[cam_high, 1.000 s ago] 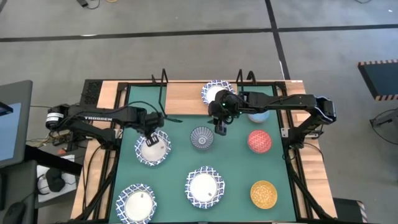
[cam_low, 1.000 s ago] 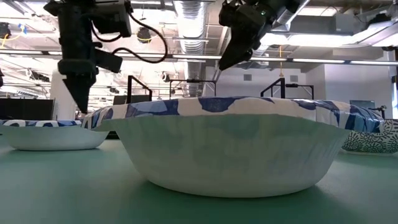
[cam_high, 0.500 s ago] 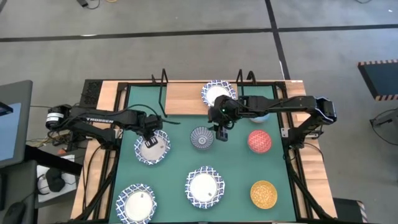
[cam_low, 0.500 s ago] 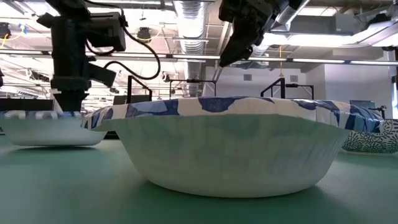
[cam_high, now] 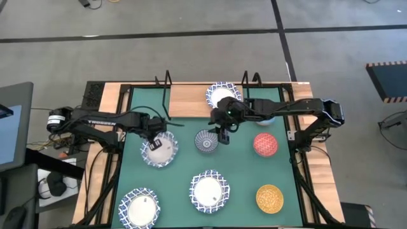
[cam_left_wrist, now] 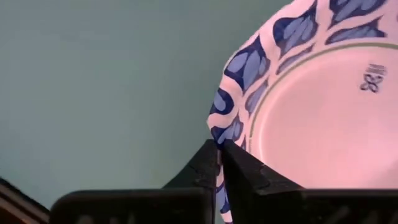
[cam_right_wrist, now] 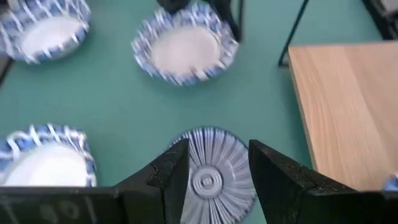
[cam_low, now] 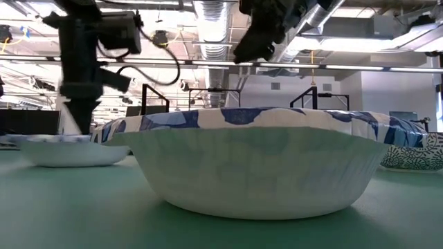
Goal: Place and stack bowls onto a shelf
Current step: Stack the white bowl on top of the other white bowl on the shelf
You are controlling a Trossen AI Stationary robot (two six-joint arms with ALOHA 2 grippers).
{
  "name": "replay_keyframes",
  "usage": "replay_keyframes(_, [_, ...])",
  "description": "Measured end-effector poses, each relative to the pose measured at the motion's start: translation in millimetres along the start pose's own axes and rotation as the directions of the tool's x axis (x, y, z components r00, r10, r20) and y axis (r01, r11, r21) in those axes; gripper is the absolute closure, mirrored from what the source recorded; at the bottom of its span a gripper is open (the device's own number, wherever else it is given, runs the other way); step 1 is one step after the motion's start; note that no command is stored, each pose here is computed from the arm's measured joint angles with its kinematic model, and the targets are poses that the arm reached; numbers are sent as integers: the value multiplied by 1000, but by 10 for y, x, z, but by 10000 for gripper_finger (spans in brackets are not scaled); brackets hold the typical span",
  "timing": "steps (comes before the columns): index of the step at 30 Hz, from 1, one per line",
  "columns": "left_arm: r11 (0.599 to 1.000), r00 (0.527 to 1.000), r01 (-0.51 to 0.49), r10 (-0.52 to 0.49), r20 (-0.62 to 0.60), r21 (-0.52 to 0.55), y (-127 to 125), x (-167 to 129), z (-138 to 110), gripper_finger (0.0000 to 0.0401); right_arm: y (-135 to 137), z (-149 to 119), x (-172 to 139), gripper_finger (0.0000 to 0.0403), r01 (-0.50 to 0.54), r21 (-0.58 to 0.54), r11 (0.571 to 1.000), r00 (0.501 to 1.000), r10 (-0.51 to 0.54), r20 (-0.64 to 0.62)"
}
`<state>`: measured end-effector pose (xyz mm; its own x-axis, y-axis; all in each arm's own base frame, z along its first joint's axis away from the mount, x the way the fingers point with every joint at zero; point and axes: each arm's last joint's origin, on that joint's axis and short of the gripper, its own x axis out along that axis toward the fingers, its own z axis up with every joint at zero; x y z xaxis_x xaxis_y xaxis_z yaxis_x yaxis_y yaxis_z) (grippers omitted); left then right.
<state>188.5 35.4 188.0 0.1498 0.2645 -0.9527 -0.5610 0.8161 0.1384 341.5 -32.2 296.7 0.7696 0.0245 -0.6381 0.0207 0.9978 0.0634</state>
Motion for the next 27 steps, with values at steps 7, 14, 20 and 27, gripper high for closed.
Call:
replay_keyframes(7, [998, 973, -59, 60, 221, -12, -166, -398, 252, 401, -19, 53, -2, 204, 67, 28, 997, 996, -68, 55])
replay_keyframes(14, [988, 865, -150, 111, 490, 41, -391, -865, 430, 401, -12, 142, -9, 158, 79, -33, 996, 986, -73, 148])
replay_keyframes(20, [973, 722, -227, 137, 678, 45, -531, -1096, 549, 401, -20, 201, -20, 132, 103, -75, 992, 974, -86, 209])
replay_keyframes(27, [956, 649, -293, 178, 740, 27, -566, -1171, 598, 401, -147, 183, -30, 144, 150, -49, 987, 972, -138, 192])
